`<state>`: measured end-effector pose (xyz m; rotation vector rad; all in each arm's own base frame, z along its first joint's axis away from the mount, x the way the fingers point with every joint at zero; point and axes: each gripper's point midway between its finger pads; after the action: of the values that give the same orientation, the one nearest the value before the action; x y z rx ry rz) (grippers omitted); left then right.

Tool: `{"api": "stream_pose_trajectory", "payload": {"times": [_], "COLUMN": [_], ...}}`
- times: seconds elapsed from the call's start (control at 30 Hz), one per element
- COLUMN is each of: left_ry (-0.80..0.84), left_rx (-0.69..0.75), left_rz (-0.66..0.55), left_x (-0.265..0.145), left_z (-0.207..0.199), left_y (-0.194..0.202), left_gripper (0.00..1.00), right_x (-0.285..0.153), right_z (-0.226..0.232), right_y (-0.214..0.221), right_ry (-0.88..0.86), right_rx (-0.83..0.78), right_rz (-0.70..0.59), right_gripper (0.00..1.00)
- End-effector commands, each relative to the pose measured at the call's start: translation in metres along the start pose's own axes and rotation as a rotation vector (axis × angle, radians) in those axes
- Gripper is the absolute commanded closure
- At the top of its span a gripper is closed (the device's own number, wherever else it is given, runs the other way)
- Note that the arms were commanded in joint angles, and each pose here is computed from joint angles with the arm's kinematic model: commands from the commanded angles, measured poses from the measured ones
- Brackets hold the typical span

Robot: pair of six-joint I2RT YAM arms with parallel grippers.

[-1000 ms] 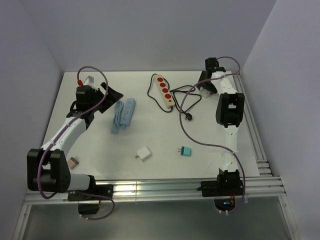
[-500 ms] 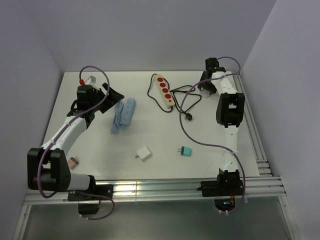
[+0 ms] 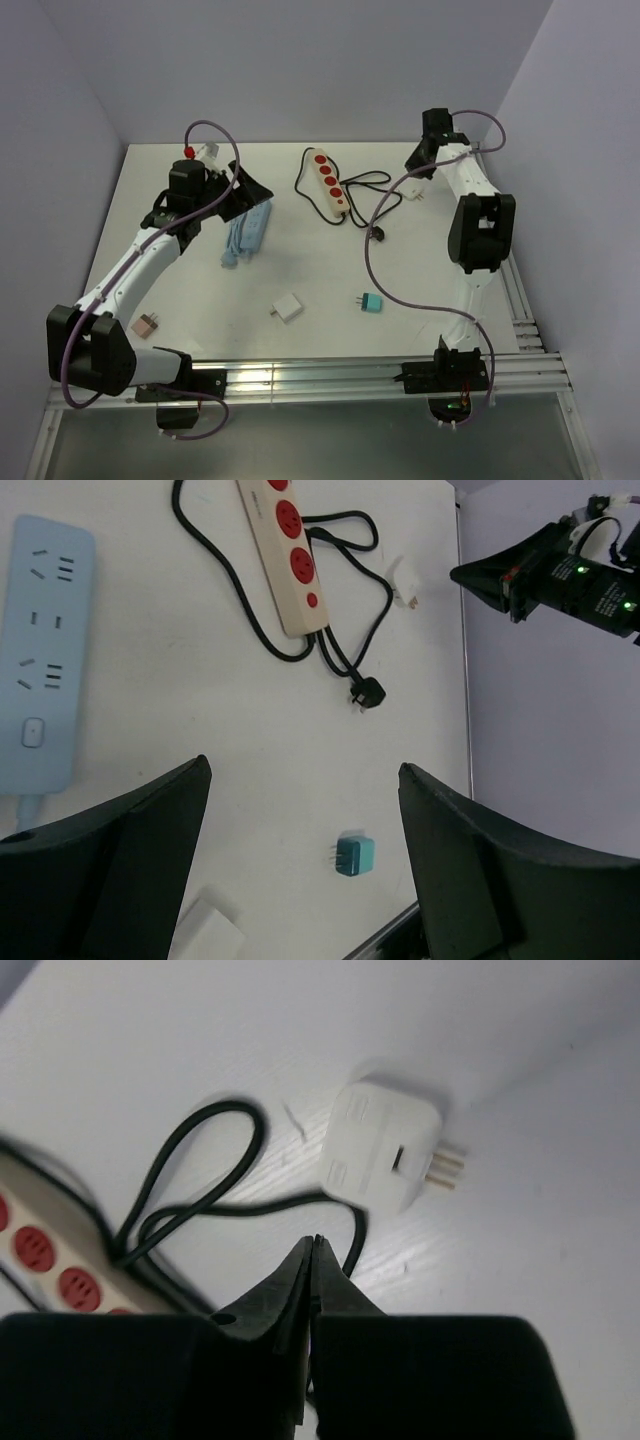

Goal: Insert the plug

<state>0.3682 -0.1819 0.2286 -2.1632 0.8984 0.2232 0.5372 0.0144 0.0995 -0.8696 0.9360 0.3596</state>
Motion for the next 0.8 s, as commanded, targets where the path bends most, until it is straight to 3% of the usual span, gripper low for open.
{"api": "stream_pose_trajectory", "payload": {"times": [0.0, 0.1, 0.13, 0.2, 0.23, 0.33, 0.5, 0.77], "left_ry": [0.092, 0.116, 0.122, 0.135, 0.140, 0.138, 0.130, 0.126], "left_rx": [0.060, 0.071, 0.074, 0.078, 0.080, 0.083, 0.078, 0.078], "left_rz": [-0.012, -0.023, -0.027, -0.030, -0.027, -0.009, -0.014, -0.012], "left_x": [-0.024, -0.034, -0.037, -0.045, -0.048, -0.054, -0.060, -0.053], "left_z": [-0.049, -0.061, -0.065, -0.071, -0.073, -0.071, -0.063, -0.053], "left_y": [-0.006, -0.006, -0.006, -0.006, -0.005, 0.004, 0.014, 0.021], "left_gripper": [0.18, 0.18, 0.18, 0.17, 0.17, 0.17, 0.15, 0.15], "right_x": [-0.061, -0.065, -0.054, -0.051, -0.035, -0.012, 0.012, 0.038], "right_z": [0.022, 0.018, 0.015, 0.018, 0.015, 0.015, 0.008, -0.018], "right_y": [-0.029, -0.030, -0.026, -0.031, -0.024, -0.023, -0.022, -0.009], "right_ry": [-0.133, -0.121, -0.096, -0.084, -0.069, -0.047, -0.009, 0.092], "right_rx": [0.126, 0.088, 0.067, 0.010, -0.011, -0.087, -0.175, -0.235], "right_rz": [-0.120, -0.131, -0.104, -0.094, -0.065, -0.028, -0.013, 0.010], "right_gripper": [0.96, 0.92, 0.79, 0.68, 0.50, 0.33, 0.27, 0.25]}}
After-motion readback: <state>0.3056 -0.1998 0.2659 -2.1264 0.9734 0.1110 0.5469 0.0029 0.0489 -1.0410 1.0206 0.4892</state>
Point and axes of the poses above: each gripper's point midway between its finger pads, its own x axis out along the fingers, its own z axis along the line the jaws close on, y = z × x, and after that the axes turned 3 degrees about x, right-handed
